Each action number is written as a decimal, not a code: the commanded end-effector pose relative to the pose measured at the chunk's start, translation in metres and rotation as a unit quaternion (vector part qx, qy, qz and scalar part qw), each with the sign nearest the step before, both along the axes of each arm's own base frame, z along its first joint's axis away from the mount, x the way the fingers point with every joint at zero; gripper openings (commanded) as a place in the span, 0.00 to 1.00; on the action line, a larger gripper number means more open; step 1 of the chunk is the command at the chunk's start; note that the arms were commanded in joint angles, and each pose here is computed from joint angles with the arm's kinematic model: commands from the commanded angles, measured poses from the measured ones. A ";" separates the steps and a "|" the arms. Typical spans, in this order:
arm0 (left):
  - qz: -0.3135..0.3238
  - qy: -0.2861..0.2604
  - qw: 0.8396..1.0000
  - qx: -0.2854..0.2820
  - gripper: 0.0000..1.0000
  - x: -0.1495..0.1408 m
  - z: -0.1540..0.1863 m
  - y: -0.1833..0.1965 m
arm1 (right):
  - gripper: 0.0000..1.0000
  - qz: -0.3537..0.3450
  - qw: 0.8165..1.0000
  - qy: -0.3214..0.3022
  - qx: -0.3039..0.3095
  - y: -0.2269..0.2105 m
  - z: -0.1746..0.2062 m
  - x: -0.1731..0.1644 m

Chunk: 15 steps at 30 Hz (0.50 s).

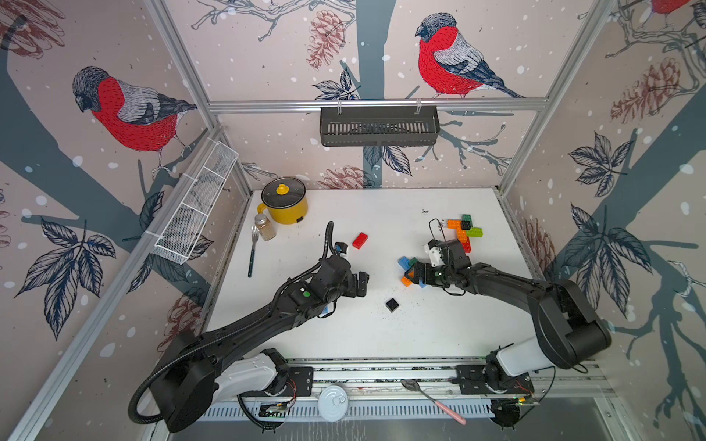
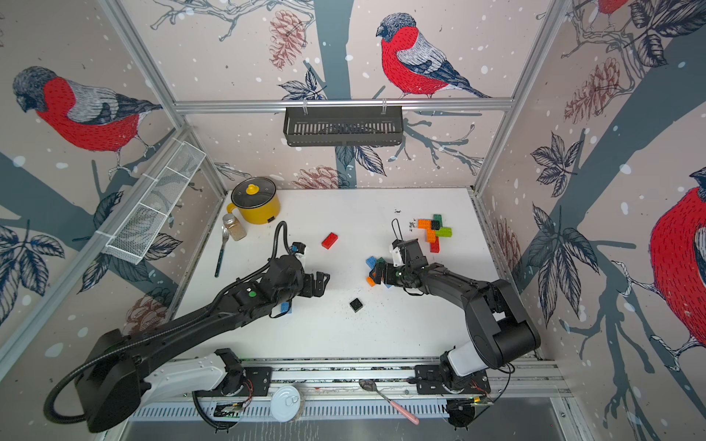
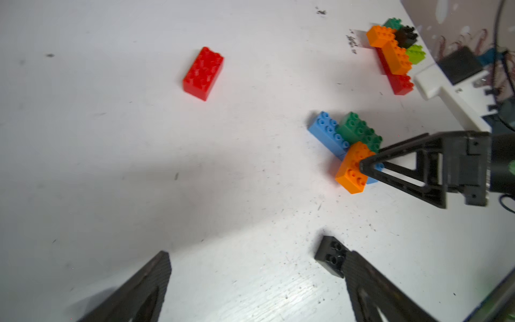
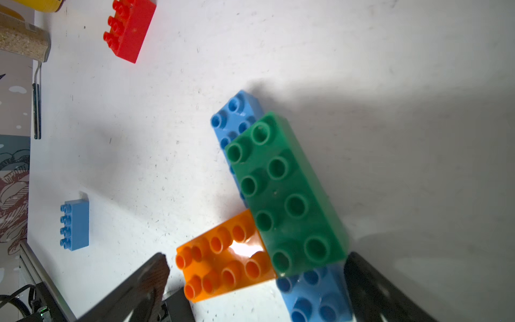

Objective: Assemble a small pinwheel with lego
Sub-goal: Pick up the lego brick from the center of the board.

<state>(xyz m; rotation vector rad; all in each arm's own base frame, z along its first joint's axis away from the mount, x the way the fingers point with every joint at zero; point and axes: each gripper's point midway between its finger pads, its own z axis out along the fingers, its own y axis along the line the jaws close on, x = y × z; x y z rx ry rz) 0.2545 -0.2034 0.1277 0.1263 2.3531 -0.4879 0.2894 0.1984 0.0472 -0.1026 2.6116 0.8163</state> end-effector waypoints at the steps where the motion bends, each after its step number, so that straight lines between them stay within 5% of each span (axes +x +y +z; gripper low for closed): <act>1: 0.089 0.033 0.995 0.031 0.97 -0.012 -0.019 0.042 | 0.99 0.000 1.000 0.000 0.024 0.012 0.006 -0.007; 6: 0.161 0.083 0.983 0.035 0.95 -0.034 -0.049 0.079 | 0.99 0.010 0.999 -0.015 0.043 0.026 0.015 -0.008; 15: 0.179 0.129 0.974 0.050 0.85 -0.048 -0.089 0.091 | 0.99 0.009 0.998 -0.015 0.064 0.045 0.018 0.008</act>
